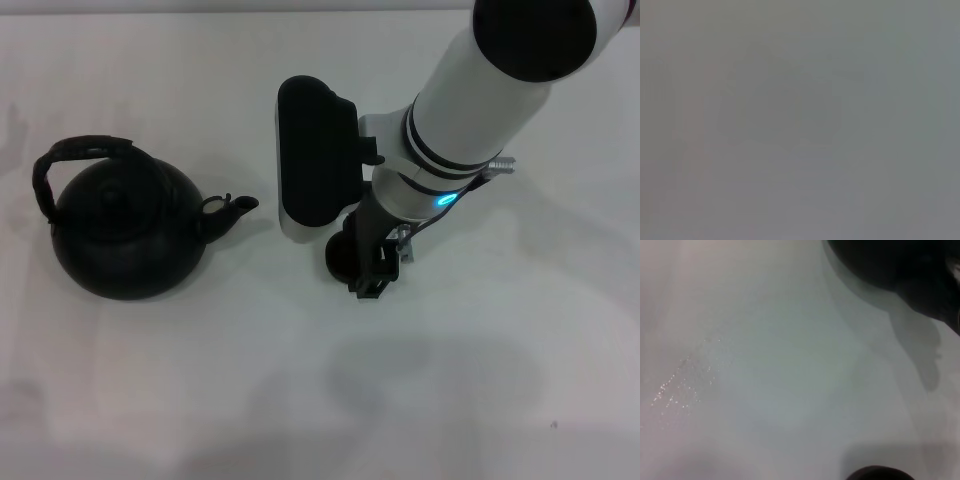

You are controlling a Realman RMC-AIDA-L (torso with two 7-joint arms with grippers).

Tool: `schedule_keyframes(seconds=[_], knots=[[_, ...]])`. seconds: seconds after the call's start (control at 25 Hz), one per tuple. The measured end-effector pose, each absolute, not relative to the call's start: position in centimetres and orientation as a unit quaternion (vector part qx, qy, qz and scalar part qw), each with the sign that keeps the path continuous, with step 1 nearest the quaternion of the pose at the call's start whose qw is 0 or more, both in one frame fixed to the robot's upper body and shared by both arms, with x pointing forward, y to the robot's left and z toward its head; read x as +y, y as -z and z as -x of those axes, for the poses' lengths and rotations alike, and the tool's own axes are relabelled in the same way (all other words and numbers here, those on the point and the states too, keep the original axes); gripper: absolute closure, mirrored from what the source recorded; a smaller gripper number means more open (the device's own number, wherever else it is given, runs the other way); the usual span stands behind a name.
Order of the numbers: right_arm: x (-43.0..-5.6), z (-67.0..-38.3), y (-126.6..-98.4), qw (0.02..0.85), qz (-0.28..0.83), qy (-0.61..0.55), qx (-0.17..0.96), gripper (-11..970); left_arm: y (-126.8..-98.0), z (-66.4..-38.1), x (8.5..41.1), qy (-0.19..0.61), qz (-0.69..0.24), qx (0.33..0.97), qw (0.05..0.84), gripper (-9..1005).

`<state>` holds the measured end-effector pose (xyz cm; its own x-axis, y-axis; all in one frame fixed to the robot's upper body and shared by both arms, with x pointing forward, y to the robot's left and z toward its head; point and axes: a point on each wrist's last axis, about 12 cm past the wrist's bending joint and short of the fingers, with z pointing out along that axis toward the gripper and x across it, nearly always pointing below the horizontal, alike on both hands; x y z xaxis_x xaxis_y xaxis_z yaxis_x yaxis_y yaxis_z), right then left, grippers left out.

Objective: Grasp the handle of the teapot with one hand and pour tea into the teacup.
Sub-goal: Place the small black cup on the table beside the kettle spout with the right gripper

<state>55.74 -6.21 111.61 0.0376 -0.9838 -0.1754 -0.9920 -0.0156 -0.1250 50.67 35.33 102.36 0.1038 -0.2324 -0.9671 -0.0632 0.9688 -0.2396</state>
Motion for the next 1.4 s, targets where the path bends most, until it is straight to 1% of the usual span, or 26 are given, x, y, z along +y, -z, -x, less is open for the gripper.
schedule_keyframes(seconds=[0.4, 0.56, 0.92, 1.16, 1.32, 1.4], knots=[[-6.2, -55.8, -111.7, 0.11, 0.713, -0.02, 0.692, 118, -102.4, -50.7, 35.3, 0.059, 0.111, 0.666, 0.735, 245], [-6.5, -55.9, -112.0, 0.121, 0.705, -0.044, 0.698, 87, -102.4, -50.7, 35.3, 0.06, 0.111, 0.666, 0.735, 246], [-8.0, -56.4, -112.2, 0.148, 0.664, -0.112, 0.725, 86, -102.7, -50.7, 35.3, 0.062, 0.108, 0.657, 0.744, 246], [-9.8, -57.2, -113.1, 0.188, 0.609, -0.199, 0.744, 85, -102.9, -51.0, 35.1, 0.065, 0.106, 0.655, 0.745, 245], [-12.9, -58.4, -113.9, 0.239, 0.541, -0.278, 0.757, 86, -102.9, -51.0, 35.1, 0.065, 0.106, 0.655, 0.746, 245], [-14.6, -58.9, -113.9, 0.265, 0.488, -0.348, 0.755, 86, -102.9, -51.1, 35.1, 0.065, 0.106, 0.655, 0.746, 245]])
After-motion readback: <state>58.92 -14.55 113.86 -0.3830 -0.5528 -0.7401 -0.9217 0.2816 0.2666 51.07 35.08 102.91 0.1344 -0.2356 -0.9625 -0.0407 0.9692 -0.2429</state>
